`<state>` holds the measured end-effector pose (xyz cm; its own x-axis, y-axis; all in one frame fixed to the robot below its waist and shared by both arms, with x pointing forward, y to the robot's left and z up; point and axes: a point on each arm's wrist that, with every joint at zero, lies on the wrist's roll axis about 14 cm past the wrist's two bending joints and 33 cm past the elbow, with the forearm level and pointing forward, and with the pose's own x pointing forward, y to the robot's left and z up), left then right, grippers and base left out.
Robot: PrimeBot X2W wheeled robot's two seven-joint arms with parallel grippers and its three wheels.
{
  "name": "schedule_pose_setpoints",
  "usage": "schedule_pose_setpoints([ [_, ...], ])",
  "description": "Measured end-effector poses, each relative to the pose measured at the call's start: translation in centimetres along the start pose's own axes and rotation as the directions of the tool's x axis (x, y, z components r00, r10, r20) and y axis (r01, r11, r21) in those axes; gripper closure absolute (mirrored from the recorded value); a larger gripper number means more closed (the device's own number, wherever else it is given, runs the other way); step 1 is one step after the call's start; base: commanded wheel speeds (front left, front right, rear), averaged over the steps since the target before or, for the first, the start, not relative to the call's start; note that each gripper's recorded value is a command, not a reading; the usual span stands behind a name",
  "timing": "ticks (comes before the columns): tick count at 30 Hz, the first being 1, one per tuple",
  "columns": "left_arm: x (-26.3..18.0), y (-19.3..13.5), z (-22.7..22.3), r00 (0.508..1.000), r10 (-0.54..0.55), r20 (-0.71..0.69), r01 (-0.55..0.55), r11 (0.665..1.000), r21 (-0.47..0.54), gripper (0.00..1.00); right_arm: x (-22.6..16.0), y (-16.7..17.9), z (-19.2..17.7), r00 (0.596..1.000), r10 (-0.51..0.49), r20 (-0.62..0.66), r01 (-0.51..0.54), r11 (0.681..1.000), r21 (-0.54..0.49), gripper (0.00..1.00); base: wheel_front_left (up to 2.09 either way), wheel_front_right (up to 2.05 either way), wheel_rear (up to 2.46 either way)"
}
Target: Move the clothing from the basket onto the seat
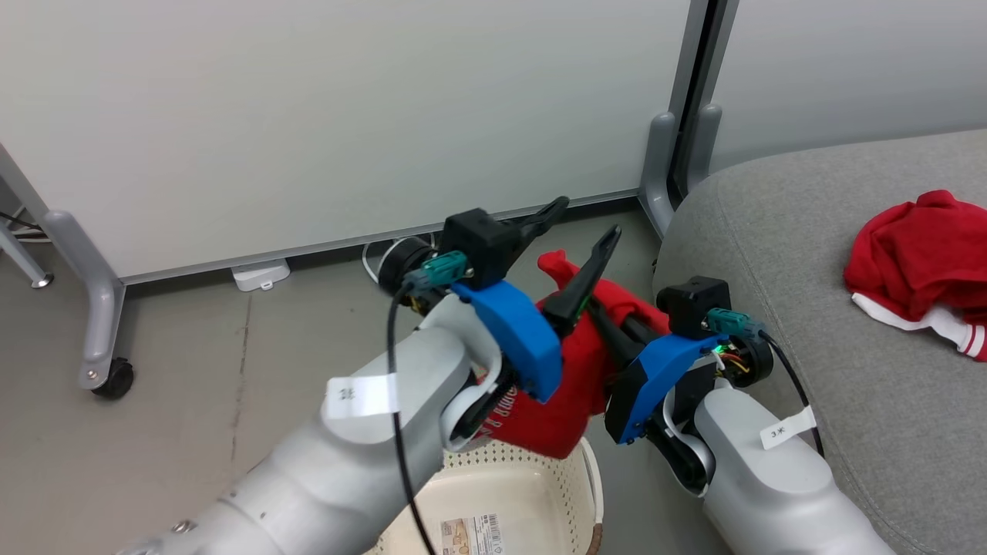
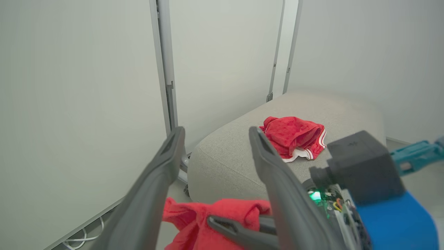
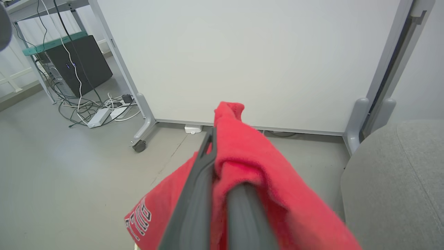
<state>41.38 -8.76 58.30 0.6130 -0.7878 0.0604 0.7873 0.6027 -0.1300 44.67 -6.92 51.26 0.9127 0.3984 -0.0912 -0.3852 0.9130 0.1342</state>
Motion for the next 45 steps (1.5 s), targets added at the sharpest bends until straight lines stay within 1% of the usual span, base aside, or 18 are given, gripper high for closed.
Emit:
schedule_pose_setpoints([
  [3, -1.0, 0.9, 0.1, 0.999, 0.02, 0.028, -0.02, 1.0, 0.009, 0.0, 0.1, -0.2, 0.3, 1.0, -0.005, 0.014, 0.005, 1.0, 0.002, 1.0, 0.0, 0.0, 0.0],
  [10, -4.8, 3.3, -1.5, 0.989, 0.125, 0.075, -0.125, 0.992, -0.005, 0.0, 0.2, -0.2, 1.1, 0.999, 0.001, 0.039, -0.001, 1.0, -0.004, 1.0, 0.0, 0.0, 0.0],
  [12, -6.1, 3.8, -2.1, 0.983, 0.161, 0.086, -0.159, 0.987, -0.023, 0.0, 0.2, -0.2, 1.3, 0.999, 0.001, 0.044, -0.001, 1.0, -0.002, 1.0, 0.0, 0.0, 0.0],
  [17, -9.5, 5.3, -4.2, 0.961, 0.268, 0.075, -0.265, 0.963, -0.042, 0.0, -0.2, -0.8, 0.9, 0.999, -0.013, 0.037, 0.013, 1.0, 0.007, 1.0, 0.0, 0.0, 0.0],
  [20, -11.3, 5.9, -5.4, 0.949, 0.31, 0.056, -0.309, 0.951, -0.031, 0.0, -0.5, -1.0, 0.8, 0.999, -0.019, 0.034, 0.018, 1.0, 0.012, 1.0, 0.0, 0.0, 0.0],
  [26, -14.0, 6.9, -6.6, 0.917, 0.396, 0.046, -0.393, 0.918, -0.05, 0.0, -0.7, -1.3, 0.7, 0.999, -0.027, 0.031, 0.026, 1.0, 0.012, 1.0, 0.0, 0.0, 0.0],
  [32, -14.9, 7.4, -7.4, 0.902, 0.431, 0.032, -0.43, 0.902, -0.037, 0.0, -0.9, -1.5, 0.6, 0.999, -0.037, 0.027, 0.037, 0.999, 0.016, 1.0, 0.0, 0.0, 0.0],
  [36, -14.7, 7.5, -7.4, 0.899, 0.437, 0.033, -0.435, 0.899, -0.037, 0.0, -1.1, -1.8, 0.8, 0.998, -0.045, 0.032, 0.045, 0.999, 0.016, 1.0, 0.0, 0.0, 0.0],
  [45, -14.0, 6.9, -8.2, 0.912, 0.411, 0.011, -0.41, 0.911, -0.047, 0.0, -1.7, -2.5, 0.9, 0.997, -0.07, 0.03, 0.07, 0.997, 0.013, 1.0, 0.0, 0.0, 0.0],
])
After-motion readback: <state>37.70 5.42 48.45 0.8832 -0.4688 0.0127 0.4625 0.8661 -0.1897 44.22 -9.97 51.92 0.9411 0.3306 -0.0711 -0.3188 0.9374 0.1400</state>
